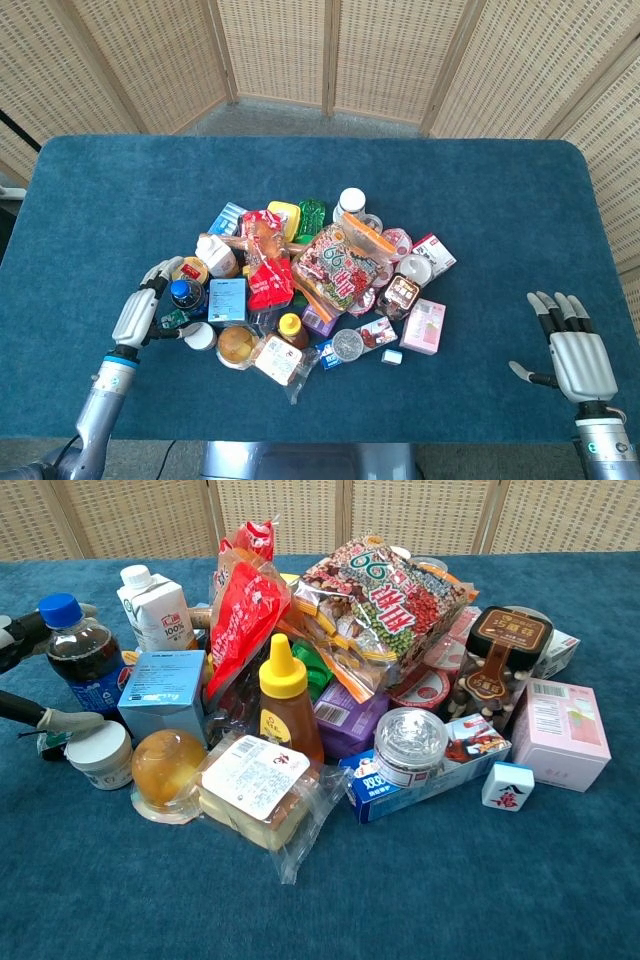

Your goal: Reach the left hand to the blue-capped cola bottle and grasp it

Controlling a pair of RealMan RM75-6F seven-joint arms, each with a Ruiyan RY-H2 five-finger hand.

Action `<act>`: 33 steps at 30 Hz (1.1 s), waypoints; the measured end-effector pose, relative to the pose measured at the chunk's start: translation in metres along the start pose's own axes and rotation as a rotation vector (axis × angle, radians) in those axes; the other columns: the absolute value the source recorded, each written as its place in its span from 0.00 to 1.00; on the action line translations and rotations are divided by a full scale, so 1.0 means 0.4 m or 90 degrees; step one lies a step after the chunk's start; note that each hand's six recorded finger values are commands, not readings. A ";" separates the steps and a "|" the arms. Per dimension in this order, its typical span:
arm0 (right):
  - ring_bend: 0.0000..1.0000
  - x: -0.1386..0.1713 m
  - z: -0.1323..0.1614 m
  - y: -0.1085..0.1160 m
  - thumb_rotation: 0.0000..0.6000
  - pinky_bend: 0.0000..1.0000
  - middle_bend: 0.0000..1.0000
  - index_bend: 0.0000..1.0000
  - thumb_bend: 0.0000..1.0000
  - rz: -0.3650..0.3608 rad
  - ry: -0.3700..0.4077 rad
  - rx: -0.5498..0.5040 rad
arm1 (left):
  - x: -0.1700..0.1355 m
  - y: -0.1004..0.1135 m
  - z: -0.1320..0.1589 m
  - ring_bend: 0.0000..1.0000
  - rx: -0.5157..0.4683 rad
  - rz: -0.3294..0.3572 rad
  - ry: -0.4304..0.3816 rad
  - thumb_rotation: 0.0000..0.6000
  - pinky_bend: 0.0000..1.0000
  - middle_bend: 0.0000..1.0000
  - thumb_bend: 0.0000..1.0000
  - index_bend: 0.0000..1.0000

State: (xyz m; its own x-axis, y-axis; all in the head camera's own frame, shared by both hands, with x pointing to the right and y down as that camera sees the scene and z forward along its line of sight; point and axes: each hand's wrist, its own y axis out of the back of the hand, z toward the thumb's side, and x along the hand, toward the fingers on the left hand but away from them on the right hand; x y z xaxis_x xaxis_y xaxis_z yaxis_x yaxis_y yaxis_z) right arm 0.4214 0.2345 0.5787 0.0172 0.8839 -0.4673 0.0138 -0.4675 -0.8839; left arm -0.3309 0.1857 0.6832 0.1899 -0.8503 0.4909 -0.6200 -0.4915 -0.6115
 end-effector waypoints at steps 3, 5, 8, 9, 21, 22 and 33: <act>0.00 0.000 0.000 0.001 0.77 0.00 0.00 0.00 0.00 -0.001 0.000 -0.001 | 0.006 -0.006 0.002 0.00 0.002 0.012 0.002 1.00 0.03 0.02 0.02 0.04; 0.00 0.000 0.000 0.001 0.76 0.00 0.00 0.00 0.00 -0.001 0.000 -0.002 | 0.009 -0.009 0.002 0.04 0.009 0.018 0.002 1.00 0.13 0.13 0.02 0.16; 0.00 0.000 -0.001 0.003 0.77 0.00 0.00 0.00 0.00 -0.002 0.000 -0.002 | 0.014 -0.010 0.003 0.26 0.027 0.035 0.000 1.00 0.33 0.41 0.02 0.41; 0.00 0.000 -0.001 0.003 0.77 0.00 0.00 0.00 0.00 -0.002 0.000 -0.002 | 0.015 -0.011 0.005 0.32 0.035 0.045 -0.001 1.00 0.37 0.48 0.02 0.48; 0.00 0.001 0.000 0.002 0.78 0.00 0.00 0.00 0.00 0.000 0.001 -0.001 | 0.009 0.029 0.022 0.44 0.048 0.125 -0.020 1.00 0.42 0.65 0.03 0.68; 0.00 0.001 0.000 0.001 0.77 0.00 0.00 0.00 0.00 0.000 0.001 0.000 | 0.008 0.037 0.025 0.44 0.047 0.132 -0.023 1.00 0.42 0.65 0.03 0.68; 0.00 0.003 0.009 -0.005 0.77 0.00 0.00 0.00 0.00 0.006 0.006 0.006 | -0.013 0.161 0.125 0.43 0.026 0.193 -0.078 1.00 0.42 0.63 0.03 0.66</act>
State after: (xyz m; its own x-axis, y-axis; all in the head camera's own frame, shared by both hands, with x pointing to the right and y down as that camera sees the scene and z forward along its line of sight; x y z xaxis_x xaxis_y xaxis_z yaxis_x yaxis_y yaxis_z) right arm 0.4177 0.2366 0.5798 0.0265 0.8795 -0.4752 0.0043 -0.4754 -0.8798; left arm -0.3339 0.1489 0.6103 0.0927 -0.9741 0.2063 -0.6316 -0.2176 -0.7441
